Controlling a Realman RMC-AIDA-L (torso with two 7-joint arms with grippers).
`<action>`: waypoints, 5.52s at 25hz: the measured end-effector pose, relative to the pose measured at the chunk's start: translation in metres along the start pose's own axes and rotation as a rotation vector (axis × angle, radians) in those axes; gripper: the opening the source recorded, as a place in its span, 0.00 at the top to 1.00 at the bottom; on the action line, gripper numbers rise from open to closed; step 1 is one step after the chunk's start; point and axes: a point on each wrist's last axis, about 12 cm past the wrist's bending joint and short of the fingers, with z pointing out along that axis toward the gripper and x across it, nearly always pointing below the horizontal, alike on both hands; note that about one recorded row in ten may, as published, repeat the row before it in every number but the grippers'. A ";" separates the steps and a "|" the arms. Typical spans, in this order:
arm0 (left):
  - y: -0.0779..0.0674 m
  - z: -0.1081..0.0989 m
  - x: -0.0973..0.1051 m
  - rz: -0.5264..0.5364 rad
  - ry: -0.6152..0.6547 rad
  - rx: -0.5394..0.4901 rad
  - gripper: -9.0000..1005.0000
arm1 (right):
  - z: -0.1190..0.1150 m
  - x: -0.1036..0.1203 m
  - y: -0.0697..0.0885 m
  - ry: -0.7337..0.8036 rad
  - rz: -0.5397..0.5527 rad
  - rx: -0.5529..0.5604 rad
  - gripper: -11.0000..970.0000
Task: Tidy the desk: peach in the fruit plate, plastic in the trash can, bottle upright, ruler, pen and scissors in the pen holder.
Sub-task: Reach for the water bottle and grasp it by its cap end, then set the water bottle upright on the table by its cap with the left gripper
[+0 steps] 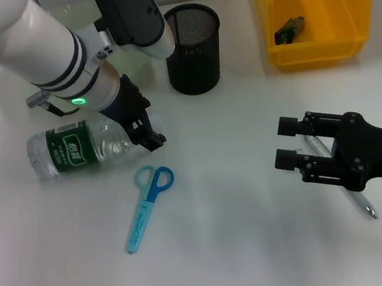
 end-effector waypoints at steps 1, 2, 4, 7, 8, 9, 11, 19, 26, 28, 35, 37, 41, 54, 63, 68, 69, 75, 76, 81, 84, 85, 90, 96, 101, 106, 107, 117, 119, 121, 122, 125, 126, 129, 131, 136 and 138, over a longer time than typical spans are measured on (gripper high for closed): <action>-0.001 0.002 0.000 0.011 0.009 -0.006 0.29 | 0.001 0.000 0.000 -0.001 0.002 -0.002 0.34; -0.001 0.003 0.000 0.014 0.015 -0.009 0.29 | 0.002 0.000 0.000 -0.001 0.002 -0.004 0.34; -0.001 0.004 0.001 0.015 0.022 -0.011 0.29 | 0.003 -0.001 -0.001 -0.002 0.004 -0.007 0.34; -0.001 0.006 0.001 0.019 0.037 -0.016 0.29 | 0.004 -0.001 -0.001 -0.004 0.004 -0.010 0.34; -0.001 0.006 0.001 0.019 0.037 -0.016 0.29 | 0.004 -0.001 -0.001 -0.004 0.005 -0.010 0.34; -0.001 0.006 0.001 0.019 0.037 -0.016 0.29 | 0.005 -0.001 -0.001 -0.005 0.005 -0.010 0.34; 0.000 0.007 -0.001 0.022 0.033 -0.030 0.29 | 0.005 -0.002 -0.001 -0.007 0.005 -0.011 0.34; -0.001 0.010 0.000 0.024 0.039 -0.031 0.29 | 0.005 -0.002 -0.002 -0.014 0.005 -0.006 0.34; -0.003 0.012 0.000 0.035 0.061 -0.028 0.29 | 0.006 -0.004 -0.003 -0.016 0.004 -0.009 0.34; -0.004 0.013 0.000 0.046 0.072 -0.026 0.29 | 0.006 -0.004 -0.003 -0.016 0.005 -0.010 0.34; -0.004 0.014 0.000 0.044 0.078 -0.032 0.32 | 0.007 -0.003 -0.002 -0.018 0.012 -0.012 0.34; -0.004 0.014 0.000 0.044 0.081 -0.035 0.35 | 0.008 -0.003 -0.002 -0.019 0.014 -0.012 0.34; -0.004 0.014 0.000 0.040 0.083 -0.039 0.42 | 0.008 -0.003 -0.002 -0.021 0.016 -0.012 0.34; -0.008 0.008 -0.002 0.043 0.086 -0.022 0.56 | 0.007 -0.002 -0.001 -0.025 0.019 -0.012 0.34; -0.018 -0.025 -0.012 0.046 0.013 -0.050 0.56 | 0.008 -0.003 0.000 -0.031 0.018 -0.022 0.34; -0.023 -0.046 -0.011 0.040 -0.031 -0.079 0.56 | 0.009 -0.003 0.000 -0.034 0.019 -0.028 0.34; -0.024 -0.049 -0.010 0.040 -0.042 -0.088 0.56 | 0.009 -0.003 0.000 -0.035 0.021 -0.028 0.34; -0.030 -0.062 -0.004 0.026 -0.078 -0.121 0.56 | 0.013 -0.004 0.000 -0.036 0.021 -0.041 0.34; -0.030 -0.063 -0.003 0.023 -0.080 -0.123 0.56 | 0.014 -0.005 0.000 -0.036 0.020 -0.045 0.34; -0.033 -0.068 0.005 0.004 -0.090 -0.141 0.56 | 0.015 -0.003 0.002 -0.039 0.031 -0.053 0.34; -0.034 -0.072 0.010 -0.010 -0.096 -0.148 0.56 | 0.015 -0.002 0.002 -0.043 0.038 -0.052 0.34; -0.035 -0.075 0.012 -0.016 -0.103 -0.153 0.56 | 0.015 -0.002 0.003 -0.043 0.038 -0.053 0.34; -0.038 -0.085 0.016 -0.025 -0.129 -0.180 0.56 | 0.015 -0.002 0.003 -0.042 0.039 -0.057 0.34; -0.038 -0.090 0.020 -0.051 -0.133 -0.188 0.56 | 0.015 -0.001 0.005 -0.047 0.043 -0.065 0.34; -0.042 -0.098 0.021 -0.053 -0.158 -0.193 0.56 | 0.015 -0.001 0.005 -0.049 0.045 -0.067 0.34; -0.045 -0.105 0.022 -0.051 -0.179 -0.198 0.56 | 0.016 0.000 0.006 -0.051 0.052 -0.070 0.34; -0.045 -0.105 0.022 -0.053 -0.181 -0.197 0.56 | 0.017 0.000 0.006 -0.052 0.055 -0.071 0.34; -0.043 -0.106 0.027 -0.067 -0.180 -0.201 0.56 | 0.018 0.001 0.006 -0.055 0.057 -0.076 0.34; -0.042 -0.108 0.027 -0.073 -0.182 -0.201 0.56 | 0.018 0.001 0.006 -0.055 0.057 -0.076 0.34; -0.042 -0.109 0.027 -0.074 -0.184 -0.200 0.56 | 0.018 0.001 0.006 -0.055 0.057 -0.076 0.34; -0.042 -0.110 0.027 -0.074 -0.186 -0.199 0.56 | 0.018 0.001 0.006 -0.055 0.057 -0.076 0.34; -0.042 -0.114 0.026 -0.074 -0.193 -0.193 0.56 | 0.019 0.001 0.006 -0.055 0.056 -0.076 0.34; -0.043 -0.115 0.026 -0.073 -0.194 -0.191 0.56 | 0.019 0.001 0.006 -0.054 0.056 -0.075 0.34; -0.043 -0.119 0.025 -0.069 -0.198 -0.189 0.56 | 0.019 0.001 0.006 -0.053 0.054 -0.074 0.34; -0.043 -0.120 0.025 -0.070 -0.200 -0.188 0.56 | 0.019 0.001 0.006 -0.053 0.054 -0.074 0.34; -0.043 -0.121 0.027 -0.075 -0.195 -0.176 0.56 | 0.020 0.000 0.005 -0.051 0.052 -0.073 0.34; -0.043 -0.123 0.027 -0.085 -0.212 -0.164 0.56 | 0.020 0.000 0.005 -0.051 0.051 -0.072 0.34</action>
